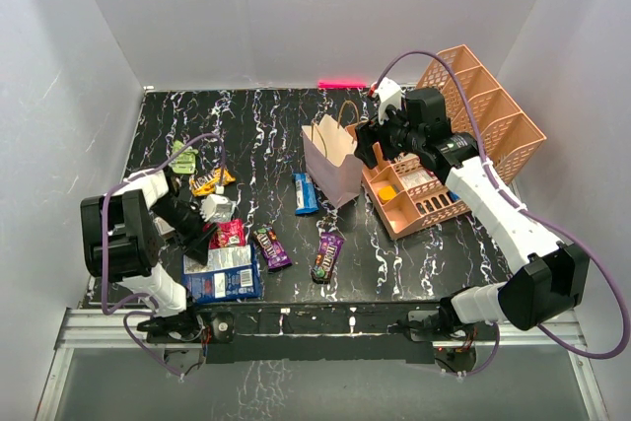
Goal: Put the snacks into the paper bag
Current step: Pick up the snack from the center of the board.
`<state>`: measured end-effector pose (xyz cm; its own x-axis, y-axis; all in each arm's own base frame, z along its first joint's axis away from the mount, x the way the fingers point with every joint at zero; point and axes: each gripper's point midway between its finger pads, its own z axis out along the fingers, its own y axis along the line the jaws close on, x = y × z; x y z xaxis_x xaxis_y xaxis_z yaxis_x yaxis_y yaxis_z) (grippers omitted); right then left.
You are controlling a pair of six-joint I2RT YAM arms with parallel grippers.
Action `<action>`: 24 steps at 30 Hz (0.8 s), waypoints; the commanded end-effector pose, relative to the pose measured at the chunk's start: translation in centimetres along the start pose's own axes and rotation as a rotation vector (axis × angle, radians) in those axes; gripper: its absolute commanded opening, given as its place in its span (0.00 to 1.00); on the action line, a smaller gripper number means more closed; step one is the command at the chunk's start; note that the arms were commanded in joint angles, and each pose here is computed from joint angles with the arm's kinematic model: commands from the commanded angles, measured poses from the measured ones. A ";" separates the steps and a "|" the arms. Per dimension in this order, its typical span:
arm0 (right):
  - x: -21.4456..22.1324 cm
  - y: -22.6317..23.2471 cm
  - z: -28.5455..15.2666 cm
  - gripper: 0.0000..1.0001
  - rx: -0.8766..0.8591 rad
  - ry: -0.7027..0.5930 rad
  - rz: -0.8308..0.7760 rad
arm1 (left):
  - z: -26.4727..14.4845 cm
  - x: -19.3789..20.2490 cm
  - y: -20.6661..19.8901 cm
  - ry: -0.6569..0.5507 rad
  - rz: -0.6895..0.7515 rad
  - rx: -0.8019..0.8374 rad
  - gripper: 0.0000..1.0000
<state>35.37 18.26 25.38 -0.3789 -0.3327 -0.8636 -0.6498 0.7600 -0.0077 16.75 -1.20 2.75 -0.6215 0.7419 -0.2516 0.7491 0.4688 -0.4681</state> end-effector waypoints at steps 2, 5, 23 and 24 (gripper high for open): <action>-1.7 -0.3 -1.2 0.83 0.025 -0.072 -0.024 | 0.5 0.9 -2.0 0.020 -0.006 0.063 0.42; -1.7 -0.3 -1.1 0.83 0.024 -0.073 -0.023 | 0.5 0.9 -2.4 0.013 -0.007 0.062 0.35; -7.1 2.3 -2.4 0.83 -0.139 -0.210 -0.141 | -6.2 -4.3 -6.9 -0.210 0.096 -0.118 0.00; -7.6 2.6 -2.7 0.83 -0.155 -0.227 -0.150 | -6.9 -4.9 -7.4 -0.234 0.105 -0.129 0.00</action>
<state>34.82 19.43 27.81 -0.2992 -0.3378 -0.8924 -0.7178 0.6959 -0.0229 15.78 -2.71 8.90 -0.5910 0.7172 -0.3693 0.8043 0.4891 -0.3374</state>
